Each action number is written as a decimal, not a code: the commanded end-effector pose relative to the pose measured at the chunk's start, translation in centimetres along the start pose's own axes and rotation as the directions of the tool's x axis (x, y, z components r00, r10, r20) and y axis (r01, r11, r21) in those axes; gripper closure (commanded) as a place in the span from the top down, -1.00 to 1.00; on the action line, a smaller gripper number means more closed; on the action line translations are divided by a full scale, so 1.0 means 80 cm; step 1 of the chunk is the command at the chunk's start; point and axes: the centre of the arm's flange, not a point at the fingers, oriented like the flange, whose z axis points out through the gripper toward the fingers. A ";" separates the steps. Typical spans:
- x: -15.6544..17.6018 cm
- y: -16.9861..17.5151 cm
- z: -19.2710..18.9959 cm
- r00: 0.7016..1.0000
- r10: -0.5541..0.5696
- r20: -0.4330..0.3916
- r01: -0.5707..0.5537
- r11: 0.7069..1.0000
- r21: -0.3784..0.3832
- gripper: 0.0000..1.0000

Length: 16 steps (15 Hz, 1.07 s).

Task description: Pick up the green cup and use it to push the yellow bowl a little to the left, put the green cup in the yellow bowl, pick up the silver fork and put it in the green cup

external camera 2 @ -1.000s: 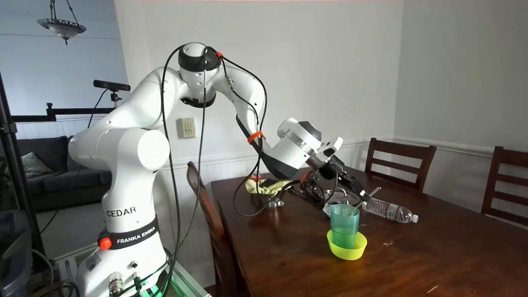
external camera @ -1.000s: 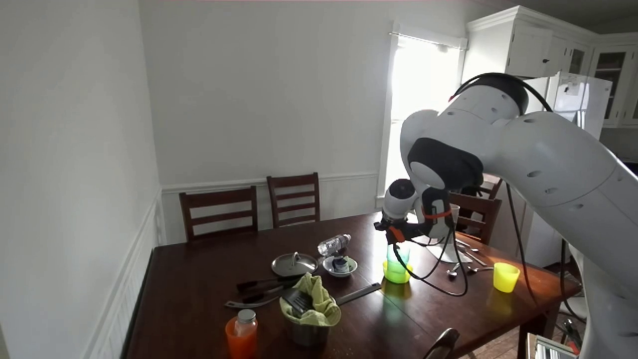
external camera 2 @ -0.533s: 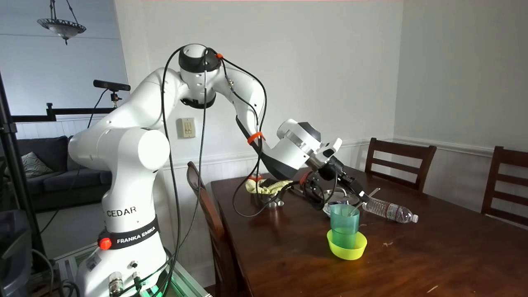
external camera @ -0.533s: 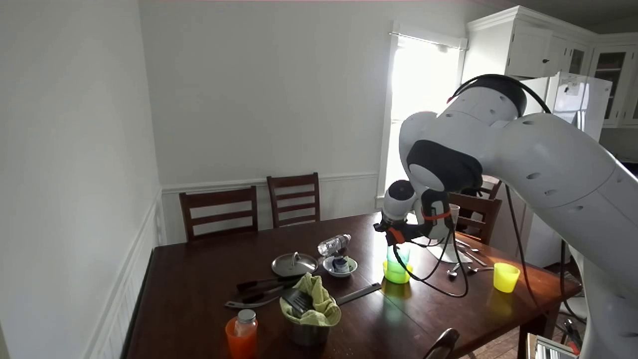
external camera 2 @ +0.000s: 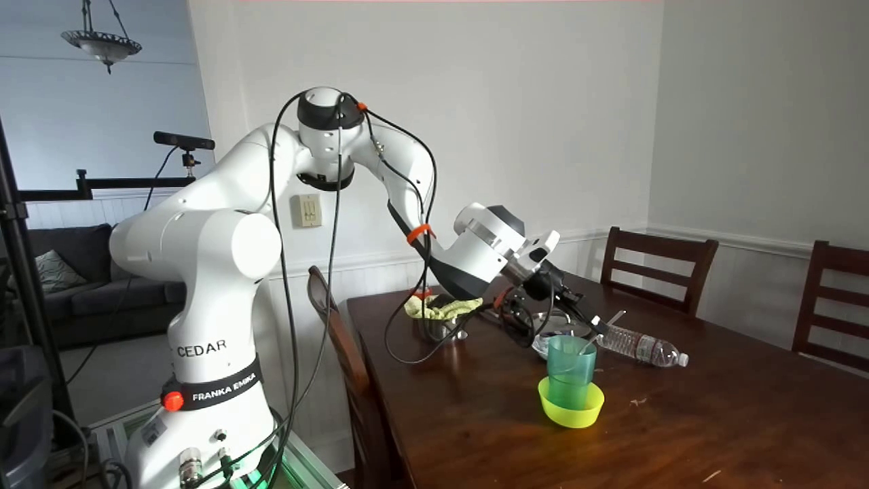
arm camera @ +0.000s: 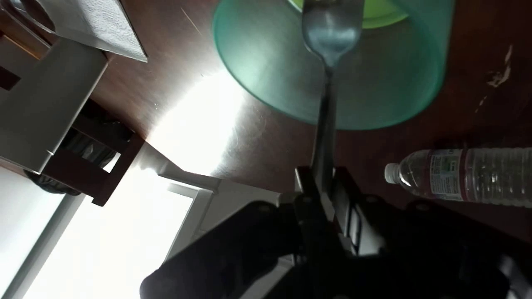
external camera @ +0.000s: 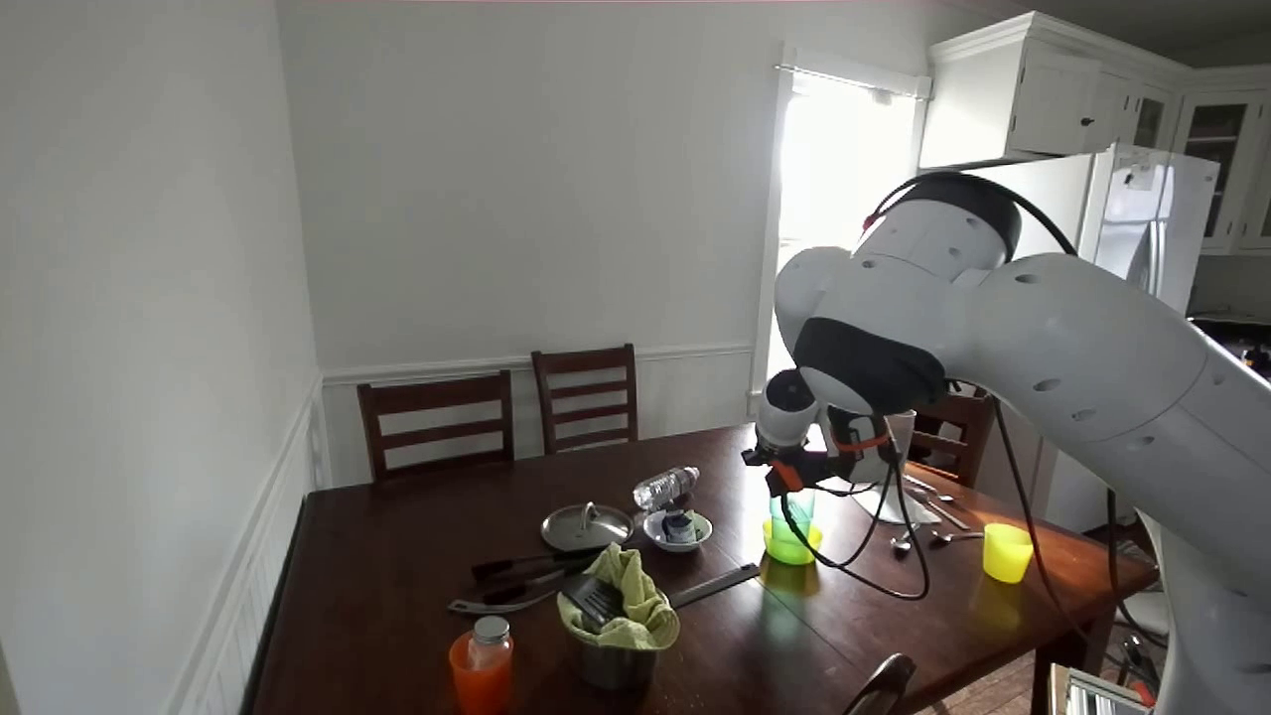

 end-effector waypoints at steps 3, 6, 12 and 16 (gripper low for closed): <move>-0.020 -0.008 -0.019 0.998 0.008 -0.061 -0.009 1.000 -0.011 -0.92; -0.027 -0.012 -0.030 0.996 0.008 -0.089 -0.012 0.999 -0.039 -0.92; -0.049 -0.005 -0.031 0.993 0.009 -0.117 -0.017 0.998 -0.066 -0.92; -0.055 0.001 -0.018 0.986 0.079 -0.148 -0.091 0.993 -0.074 -0.92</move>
